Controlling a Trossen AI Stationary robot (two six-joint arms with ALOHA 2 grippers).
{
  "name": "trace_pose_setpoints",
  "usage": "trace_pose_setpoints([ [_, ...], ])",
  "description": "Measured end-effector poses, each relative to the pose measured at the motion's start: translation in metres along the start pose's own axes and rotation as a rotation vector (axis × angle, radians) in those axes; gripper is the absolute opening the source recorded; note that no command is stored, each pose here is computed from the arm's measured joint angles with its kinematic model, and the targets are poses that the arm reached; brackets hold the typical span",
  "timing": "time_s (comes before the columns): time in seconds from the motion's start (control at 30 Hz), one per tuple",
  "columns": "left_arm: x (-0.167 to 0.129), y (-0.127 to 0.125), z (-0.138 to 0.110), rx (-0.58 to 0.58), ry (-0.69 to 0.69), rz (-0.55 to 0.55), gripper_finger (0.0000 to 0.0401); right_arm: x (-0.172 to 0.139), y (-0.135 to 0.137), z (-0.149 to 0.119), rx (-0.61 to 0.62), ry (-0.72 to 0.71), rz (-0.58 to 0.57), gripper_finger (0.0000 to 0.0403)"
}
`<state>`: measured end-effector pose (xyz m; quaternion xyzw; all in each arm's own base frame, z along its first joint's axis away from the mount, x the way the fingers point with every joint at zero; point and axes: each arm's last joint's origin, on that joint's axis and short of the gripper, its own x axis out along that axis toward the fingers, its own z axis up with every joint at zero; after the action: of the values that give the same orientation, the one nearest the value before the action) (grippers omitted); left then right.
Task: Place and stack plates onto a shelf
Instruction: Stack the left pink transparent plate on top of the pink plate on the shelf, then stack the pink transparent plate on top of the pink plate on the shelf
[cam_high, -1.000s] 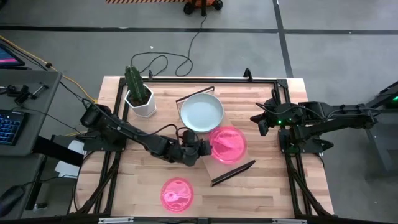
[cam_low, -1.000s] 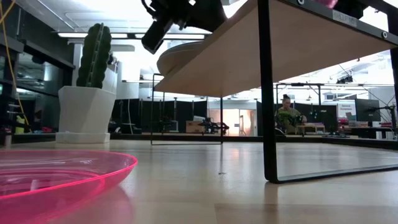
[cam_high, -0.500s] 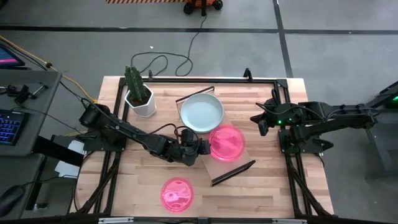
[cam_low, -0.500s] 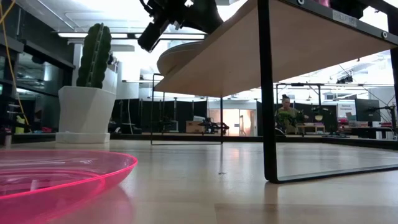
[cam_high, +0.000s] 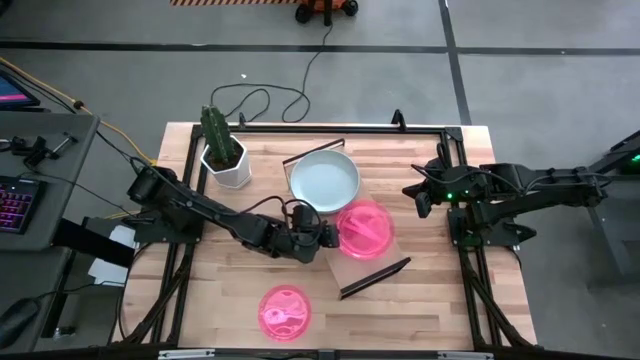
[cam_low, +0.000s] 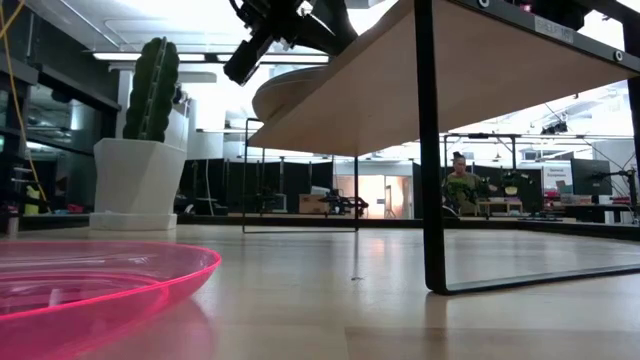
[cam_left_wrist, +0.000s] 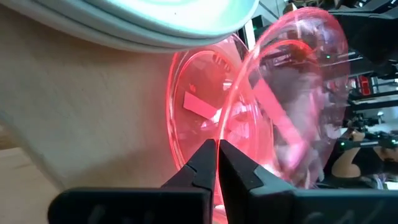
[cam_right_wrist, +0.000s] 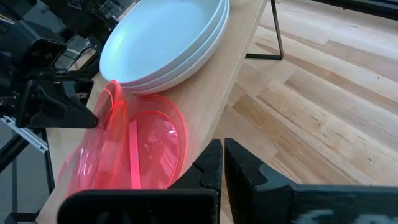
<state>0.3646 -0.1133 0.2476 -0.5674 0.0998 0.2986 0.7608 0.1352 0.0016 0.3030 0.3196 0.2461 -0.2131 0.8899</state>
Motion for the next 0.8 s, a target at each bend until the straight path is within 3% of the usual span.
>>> trace_pose_setpoints([
  [0.5,-0.023,-0.007,0.02,0.058,-0.007,0.02,0.009,0.001,0.001,0.001,-0.002,-0.009,-0.002,0.0],
  [0.67,-0.033,-0.013,0.032,0.174,0.025,-0.006,0.0099,0.001,0.005,0.004,-0.01,-0.035,0.041,0.0],
  [0.8,-0.06,-0.027,0.051,0.356,-0.004,-0.084,0.0099,0.0,0.013,0.011,-0.065,-0.099,0.131,0.0],
])
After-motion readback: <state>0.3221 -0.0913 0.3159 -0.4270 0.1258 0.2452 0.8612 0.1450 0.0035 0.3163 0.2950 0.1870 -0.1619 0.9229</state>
